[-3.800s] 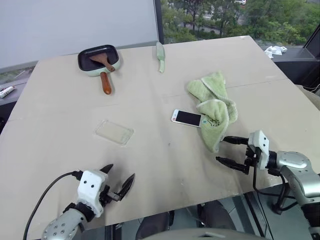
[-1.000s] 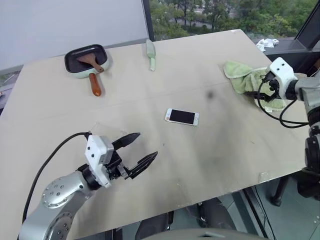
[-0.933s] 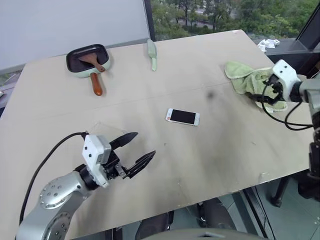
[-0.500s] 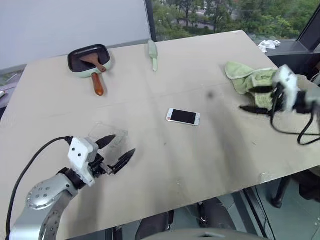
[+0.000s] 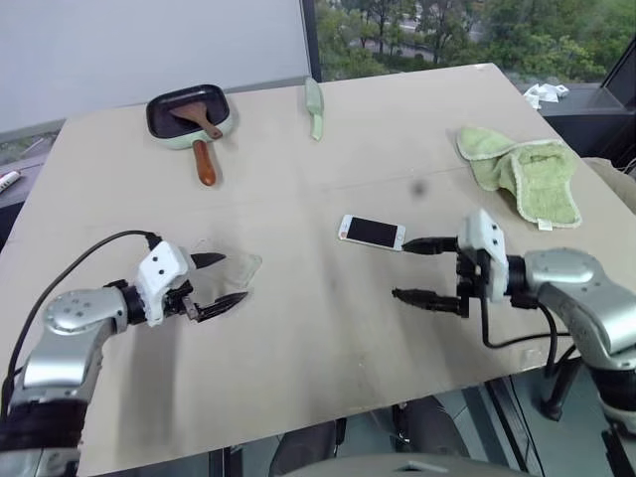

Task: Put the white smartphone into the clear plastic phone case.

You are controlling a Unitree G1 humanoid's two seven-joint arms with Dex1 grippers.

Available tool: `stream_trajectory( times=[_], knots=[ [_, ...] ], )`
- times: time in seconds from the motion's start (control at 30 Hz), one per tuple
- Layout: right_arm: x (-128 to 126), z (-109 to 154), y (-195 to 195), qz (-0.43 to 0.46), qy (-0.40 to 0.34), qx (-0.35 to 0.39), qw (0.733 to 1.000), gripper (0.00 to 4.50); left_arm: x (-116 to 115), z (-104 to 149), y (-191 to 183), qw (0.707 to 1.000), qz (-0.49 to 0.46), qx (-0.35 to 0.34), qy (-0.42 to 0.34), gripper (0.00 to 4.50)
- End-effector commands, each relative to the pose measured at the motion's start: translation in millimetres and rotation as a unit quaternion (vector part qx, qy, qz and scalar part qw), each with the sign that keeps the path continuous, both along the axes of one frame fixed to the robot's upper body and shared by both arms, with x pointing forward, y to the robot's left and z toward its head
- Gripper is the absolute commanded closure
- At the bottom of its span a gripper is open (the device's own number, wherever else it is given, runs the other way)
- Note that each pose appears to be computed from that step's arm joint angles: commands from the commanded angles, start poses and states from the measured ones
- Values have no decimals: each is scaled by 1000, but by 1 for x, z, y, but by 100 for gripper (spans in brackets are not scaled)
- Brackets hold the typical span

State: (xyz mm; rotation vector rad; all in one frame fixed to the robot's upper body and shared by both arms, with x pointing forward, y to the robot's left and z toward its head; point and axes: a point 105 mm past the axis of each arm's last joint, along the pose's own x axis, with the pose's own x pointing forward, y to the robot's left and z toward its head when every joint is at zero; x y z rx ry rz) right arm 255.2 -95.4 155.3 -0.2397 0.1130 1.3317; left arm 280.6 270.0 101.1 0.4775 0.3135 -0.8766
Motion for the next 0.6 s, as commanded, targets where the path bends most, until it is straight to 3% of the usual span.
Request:
stream_trajectory(
  times=[0.03,0.33,0.47,0.6],
  knots=[
    [-3,14,-3,10,-70,-6,998,5,6,0,15,999,-25,42,17,0],
    [-6,33,2,15,-81,42,996,5,0,0,40,990,-59,92,90,0],
    [-10,37,5,30,-73,55,995,0,-7,-2,43,986,-66,102,112,125],
    [-10,40,7,36,-66,61,995,0,-13,-8,45,984,-68,110,123,329]
  ],
)
